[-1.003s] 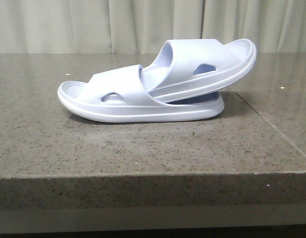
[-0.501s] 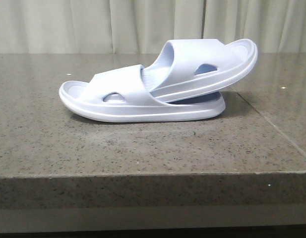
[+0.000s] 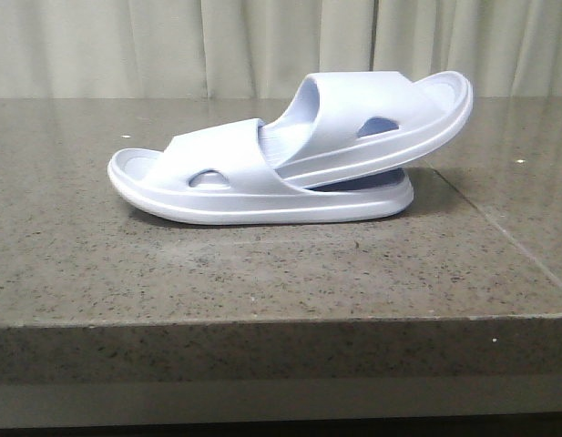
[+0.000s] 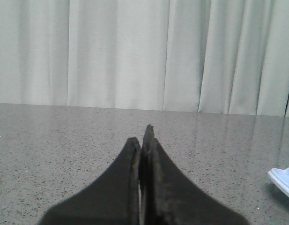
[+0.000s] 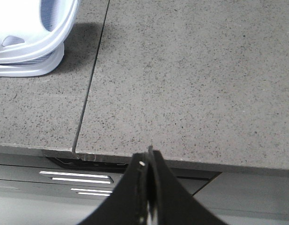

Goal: Insert blue slippers together front up

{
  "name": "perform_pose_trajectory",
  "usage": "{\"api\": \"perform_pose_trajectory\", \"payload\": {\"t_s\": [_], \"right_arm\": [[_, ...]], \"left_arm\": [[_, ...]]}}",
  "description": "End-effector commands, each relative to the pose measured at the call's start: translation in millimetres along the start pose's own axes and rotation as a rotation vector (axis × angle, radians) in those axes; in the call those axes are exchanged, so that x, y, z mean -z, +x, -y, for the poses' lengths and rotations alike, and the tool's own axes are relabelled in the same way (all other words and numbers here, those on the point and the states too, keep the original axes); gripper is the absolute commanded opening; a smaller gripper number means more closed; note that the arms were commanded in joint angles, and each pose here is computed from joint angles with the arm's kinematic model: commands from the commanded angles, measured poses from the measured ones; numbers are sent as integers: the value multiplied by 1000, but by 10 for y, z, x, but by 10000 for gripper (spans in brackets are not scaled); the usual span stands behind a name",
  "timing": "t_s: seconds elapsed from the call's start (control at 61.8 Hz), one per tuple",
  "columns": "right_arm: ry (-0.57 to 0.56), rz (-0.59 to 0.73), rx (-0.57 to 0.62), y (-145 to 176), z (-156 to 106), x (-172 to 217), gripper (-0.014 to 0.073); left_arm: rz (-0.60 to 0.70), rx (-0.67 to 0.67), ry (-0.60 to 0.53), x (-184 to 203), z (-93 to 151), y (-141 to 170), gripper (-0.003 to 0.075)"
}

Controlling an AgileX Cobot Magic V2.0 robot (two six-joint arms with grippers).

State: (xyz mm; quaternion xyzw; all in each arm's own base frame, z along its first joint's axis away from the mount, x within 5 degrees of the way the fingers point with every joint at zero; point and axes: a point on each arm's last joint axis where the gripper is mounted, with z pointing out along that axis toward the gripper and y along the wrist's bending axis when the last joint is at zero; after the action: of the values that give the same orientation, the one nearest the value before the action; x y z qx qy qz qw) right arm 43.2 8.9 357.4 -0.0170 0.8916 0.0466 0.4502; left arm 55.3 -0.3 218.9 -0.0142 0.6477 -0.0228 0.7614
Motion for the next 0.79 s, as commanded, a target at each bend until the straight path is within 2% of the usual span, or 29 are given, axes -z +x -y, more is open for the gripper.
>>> {"api": "perform_pose_trajectory", "payload": {"t_s": [0.0,0.097,0.178,0.34,0.518,0.776], "right_arm": [[-5,72,0,-98,-8,34,-68],[33,88,24,-100,27,44,-68],[21,133,44,-79,23,57,-68],[-11,319,79,53,30,-90,-68],[13,476,63,385,83,-447,-68],[32,618,1,905,153,-836,-68]], "left_arm": [[92,14,7,20,3,-68,-20],[92,14,7,20,3,-68,-20],[92,14,7,20,3,-68,-20],[92,14,7,20,3,-68,-20],[92,14,7,20,3,-68,-20],[92,14,7,20,3,-68,-20]]}}
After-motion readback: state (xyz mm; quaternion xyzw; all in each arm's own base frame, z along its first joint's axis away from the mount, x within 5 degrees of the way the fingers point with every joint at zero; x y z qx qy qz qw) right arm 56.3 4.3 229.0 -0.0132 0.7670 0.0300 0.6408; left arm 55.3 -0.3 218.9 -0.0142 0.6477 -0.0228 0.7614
